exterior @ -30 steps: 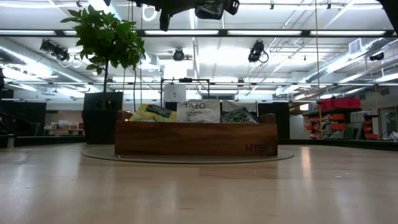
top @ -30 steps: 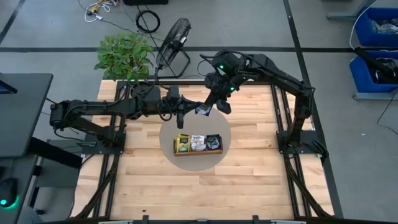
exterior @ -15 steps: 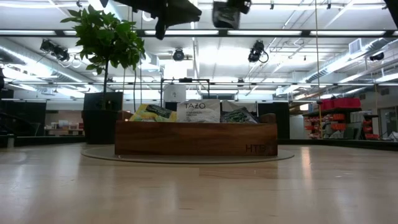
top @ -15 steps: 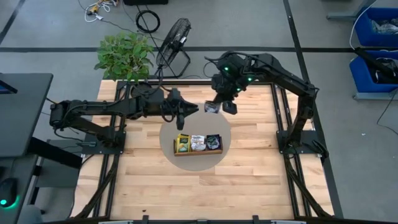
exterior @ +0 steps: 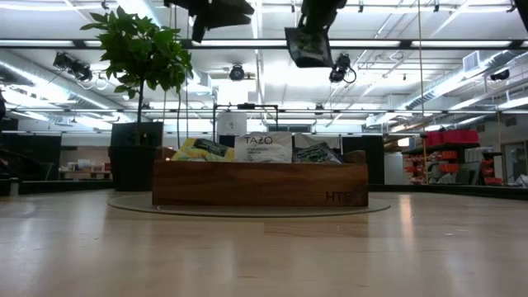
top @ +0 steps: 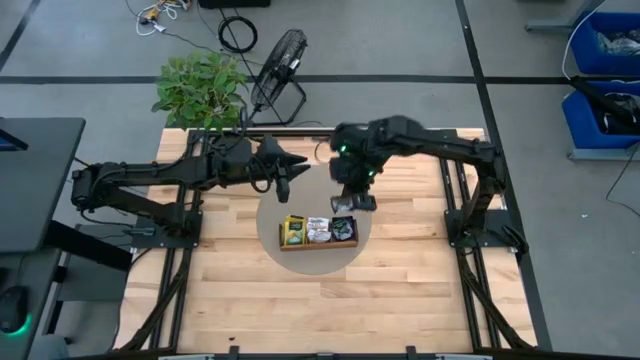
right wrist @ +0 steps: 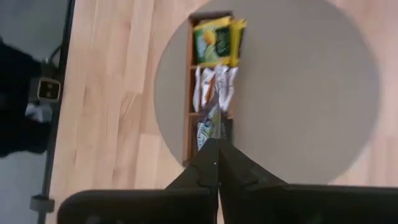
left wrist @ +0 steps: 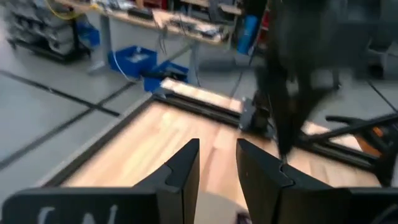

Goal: Pick & Place Tea
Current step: Put the violet tea bag into the right section of the wooden organizer, then return to Home Position

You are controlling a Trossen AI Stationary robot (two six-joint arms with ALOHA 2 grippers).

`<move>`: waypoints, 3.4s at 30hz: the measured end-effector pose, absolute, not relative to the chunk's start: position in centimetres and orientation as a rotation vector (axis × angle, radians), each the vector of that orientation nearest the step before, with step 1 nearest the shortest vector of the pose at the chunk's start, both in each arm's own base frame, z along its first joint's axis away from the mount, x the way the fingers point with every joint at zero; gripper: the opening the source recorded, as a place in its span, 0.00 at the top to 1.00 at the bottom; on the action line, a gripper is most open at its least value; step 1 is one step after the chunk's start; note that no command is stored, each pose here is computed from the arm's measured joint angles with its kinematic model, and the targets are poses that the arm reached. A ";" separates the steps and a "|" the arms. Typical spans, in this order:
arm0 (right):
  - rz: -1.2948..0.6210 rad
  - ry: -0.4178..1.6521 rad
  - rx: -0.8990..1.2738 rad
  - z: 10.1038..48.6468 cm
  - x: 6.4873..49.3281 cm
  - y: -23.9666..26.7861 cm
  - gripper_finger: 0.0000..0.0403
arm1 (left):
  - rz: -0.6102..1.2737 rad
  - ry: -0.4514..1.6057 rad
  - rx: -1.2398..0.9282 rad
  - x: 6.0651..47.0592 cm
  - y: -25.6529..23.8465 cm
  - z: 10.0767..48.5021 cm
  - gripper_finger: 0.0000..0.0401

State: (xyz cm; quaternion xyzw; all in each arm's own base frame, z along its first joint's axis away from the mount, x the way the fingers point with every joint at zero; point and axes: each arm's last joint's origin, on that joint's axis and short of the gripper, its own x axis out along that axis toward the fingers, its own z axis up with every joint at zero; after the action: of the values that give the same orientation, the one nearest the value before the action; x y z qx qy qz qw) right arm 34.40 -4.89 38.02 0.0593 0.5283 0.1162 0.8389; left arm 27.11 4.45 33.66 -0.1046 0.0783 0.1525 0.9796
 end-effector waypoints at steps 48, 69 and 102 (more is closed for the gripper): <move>0.101 1.082 0.110 22.0 33.1 -0.1 1.00 | 0.384 0.191 -0.238 23.6 4.1 35.1 0.73; 0.131 1.087 -0.015 21.2 32.8 -0.1 1.00 | 0.383 0.193 -0.228 23.6 4.1 35.1 0.73; 0.091 1.119 0.033 22.2 32.7 -2.2 0.74 | 0.383 0.203 -0.210 23.6 4.1 35.1 0.73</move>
State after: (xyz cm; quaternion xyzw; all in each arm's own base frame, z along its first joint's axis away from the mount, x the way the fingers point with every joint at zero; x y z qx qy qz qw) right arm 32.75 -2.21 22.24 0.0158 0.5305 0.0433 0.8464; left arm 23.57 4.14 35.05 -0.1041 0.1004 0.1894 0.9712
